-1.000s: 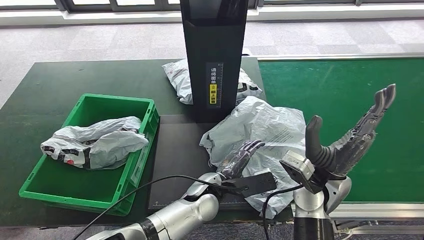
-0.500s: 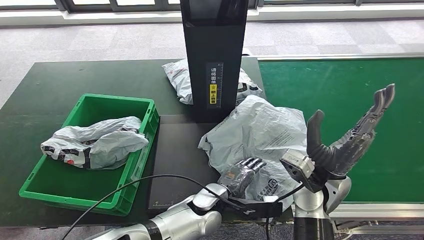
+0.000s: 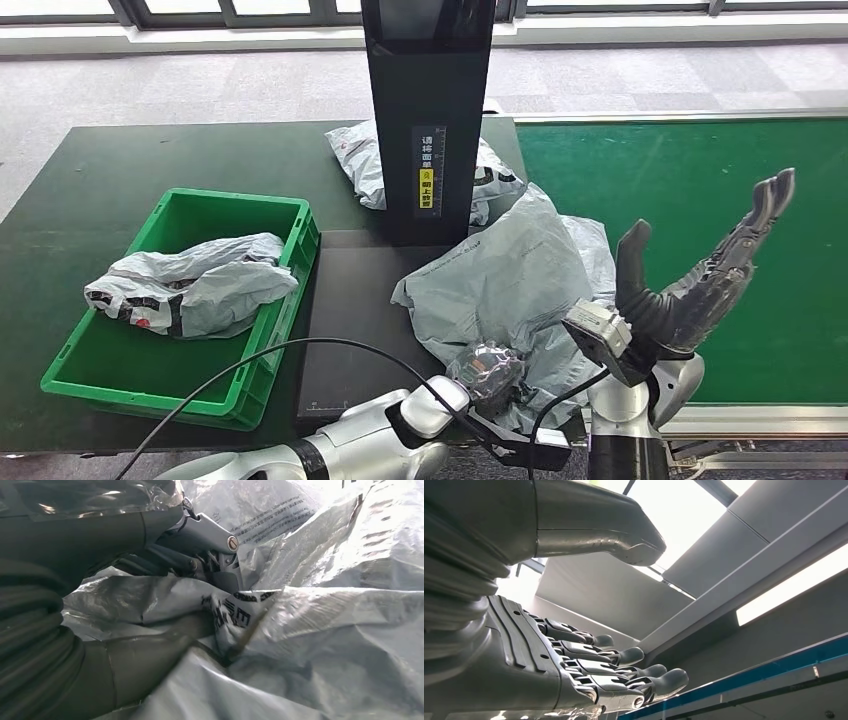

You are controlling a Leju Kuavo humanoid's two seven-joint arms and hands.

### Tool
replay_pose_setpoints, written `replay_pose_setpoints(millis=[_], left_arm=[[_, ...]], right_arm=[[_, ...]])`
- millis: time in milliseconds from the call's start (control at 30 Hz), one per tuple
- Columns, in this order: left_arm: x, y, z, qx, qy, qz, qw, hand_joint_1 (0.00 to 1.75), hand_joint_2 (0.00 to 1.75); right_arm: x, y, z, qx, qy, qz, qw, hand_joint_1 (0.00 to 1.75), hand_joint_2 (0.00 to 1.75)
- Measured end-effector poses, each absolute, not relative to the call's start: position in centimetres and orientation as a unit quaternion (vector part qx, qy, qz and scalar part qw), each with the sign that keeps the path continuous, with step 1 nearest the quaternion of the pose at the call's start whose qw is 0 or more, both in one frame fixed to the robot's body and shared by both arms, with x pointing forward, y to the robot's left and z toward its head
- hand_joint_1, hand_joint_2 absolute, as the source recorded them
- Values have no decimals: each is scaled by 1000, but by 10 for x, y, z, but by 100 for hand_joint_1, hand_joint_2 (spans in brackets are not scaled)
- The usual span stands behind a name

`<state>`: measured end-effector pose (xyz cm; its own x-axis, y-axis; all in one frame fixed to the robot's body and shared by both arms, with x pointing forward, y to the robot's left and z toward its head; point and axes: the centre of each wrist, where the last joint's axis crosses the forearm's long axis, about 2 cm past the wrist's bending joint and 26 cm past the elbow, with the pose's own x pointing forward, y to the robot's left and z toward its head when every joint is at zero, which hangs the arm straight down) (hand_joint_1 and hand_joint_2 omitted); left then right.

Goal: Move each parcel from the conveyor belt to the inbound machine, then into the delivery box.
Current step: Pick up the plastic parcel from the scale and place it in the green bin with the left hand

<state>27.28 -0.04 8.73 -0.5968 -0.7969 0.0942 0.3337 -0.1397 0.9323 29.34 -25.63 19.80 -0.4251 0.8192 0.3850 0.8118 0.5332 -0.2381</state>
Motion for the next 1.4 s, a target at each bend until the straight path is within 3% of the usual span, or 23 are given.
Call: replay_pose_setpoints(millis=[467,733,867,967,1033,1167,1400], left_arm=[[273,0,86,256,-520,-725,371,175,175],[277,4,89,337,-583,-646,360,175,175],[277,-2,107,385,-678,-550,299,175,175],[282,-9,147,386,-767,-465,214,175,175],[296,5,179,386,-804,-402,209,175,175],[329,70,224,424,-830,-252,261,175,175],[334,176,252,498,-812,-63,299,175,175]], right_arm=[[293,-256,198,-482,-844,7,233,0,175],[291,-258,198,-487,-840,5,238,0,175],[287,-262,197,-497,-833,4,243,0,175],[285,-264,197,-500,-831,6,243,0,175],[285,-266,196,-503,-829,6,243,0,175],[282,-273,192,-512,-823,4,248,0,175],[279,-281,187,-522,-814,-3,255,0,175]])
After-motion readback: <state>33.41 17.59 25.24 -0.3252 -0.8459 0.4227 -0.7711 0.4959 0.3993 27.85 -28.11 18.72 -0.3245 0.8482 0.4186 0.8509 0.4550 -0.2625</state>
